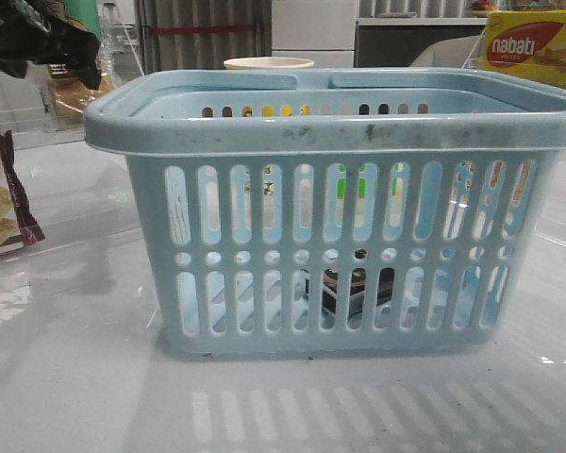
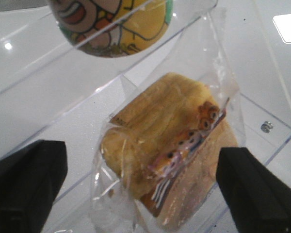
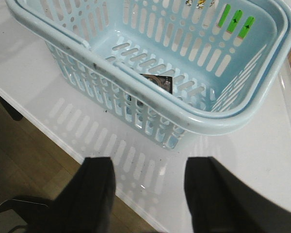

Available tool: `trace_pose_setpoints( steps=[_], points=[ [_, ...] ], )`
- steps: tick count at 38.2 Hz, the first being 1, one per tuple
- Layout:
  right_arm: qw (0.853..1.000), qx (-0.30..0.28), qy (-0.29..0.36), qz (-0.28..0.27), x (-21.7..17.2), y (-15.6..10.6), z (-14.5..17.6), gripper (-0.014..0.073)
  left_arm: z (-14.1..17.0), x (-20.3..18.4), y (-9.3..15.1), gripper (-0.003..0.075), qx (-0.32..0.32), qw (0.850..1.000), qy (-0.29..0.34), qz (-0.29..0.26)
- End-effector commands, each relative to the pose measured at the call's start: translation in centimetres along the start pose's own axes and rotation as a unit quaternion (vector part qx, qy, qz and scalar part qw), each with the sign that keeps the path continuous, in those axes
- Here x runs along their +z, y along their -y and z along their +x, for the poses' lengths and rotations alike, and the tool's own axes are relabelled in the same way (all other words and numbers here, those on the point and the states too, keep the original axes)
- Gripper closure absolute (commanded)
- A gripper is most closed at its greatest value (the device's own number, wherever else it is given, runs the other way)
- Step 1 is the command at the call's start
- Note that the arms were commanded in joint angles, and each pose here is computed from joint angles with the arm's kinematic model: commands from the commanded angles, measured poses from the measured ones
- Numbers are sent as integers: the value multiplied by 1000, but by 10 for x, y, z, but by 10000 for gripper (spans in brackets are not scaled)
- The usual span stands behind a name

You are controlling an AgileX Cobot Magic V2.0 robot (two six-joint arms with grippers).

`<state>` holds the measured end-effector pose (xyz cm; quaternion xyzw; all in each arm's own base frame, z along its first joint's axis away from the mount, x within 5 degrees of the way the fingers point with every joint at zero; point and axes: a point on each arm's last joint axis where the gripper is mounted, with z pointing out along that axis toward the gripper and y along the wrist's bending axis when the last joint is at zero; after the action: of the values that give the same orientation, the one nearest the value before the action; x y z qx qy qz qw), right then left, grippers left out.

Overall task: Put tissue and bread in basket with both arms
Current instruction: 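Reach the left gripper to the wrapped bread packet and grasp it, then carry the bread packet over the basket and open the left gripper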

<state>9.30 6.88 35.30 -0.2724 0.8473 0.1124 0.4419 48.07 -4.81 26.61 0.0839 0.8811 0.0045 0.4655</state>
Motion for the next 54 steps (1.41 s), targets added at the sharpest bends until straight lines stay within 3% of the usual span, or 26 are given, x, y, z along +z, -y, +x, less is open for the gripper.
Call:
trace_pose_setpoints(
  steps=[1, 4, 13, 20, 31, 41, 48, 54],
  points=[
    [999, -5, 46, 3, -6, 1, -12, 151, -33, -22, -4, 58, -1, 996, 85, -8],
    [999, -5, 46, 3, -6, 1, -12, 151, -31, -20, -4, 129, -1, 997, 81, -8],
    [999, -5, 46, 3, -6, 1, -12, 151, -31, -22, -4, 459, -1, 997, 78, -8],
    [999, -5, 46, 3, -6, 1, -12, 151, -49, -64, -3, 627, -3, 997, 73, -4],
    [999, -5, 46, 3, -6, 1, -12, 151, -82, -186, 23, 630, 15, 995, 92, 28],
    [999, -5, 46, 3, -6, 1, -12, 151, -79, -278, 82, 630, 70, 986, 92, 120],
    [999, -5, 46, 3, -6, 1, -12, 151, -55, -313, 143, 630, 152, 959, 91, 220],
    [999, -5, 46, 3, -6, 1, -12, 151, -28, -315, 190, 630, 199, 936, 71, 281]
  ],
)
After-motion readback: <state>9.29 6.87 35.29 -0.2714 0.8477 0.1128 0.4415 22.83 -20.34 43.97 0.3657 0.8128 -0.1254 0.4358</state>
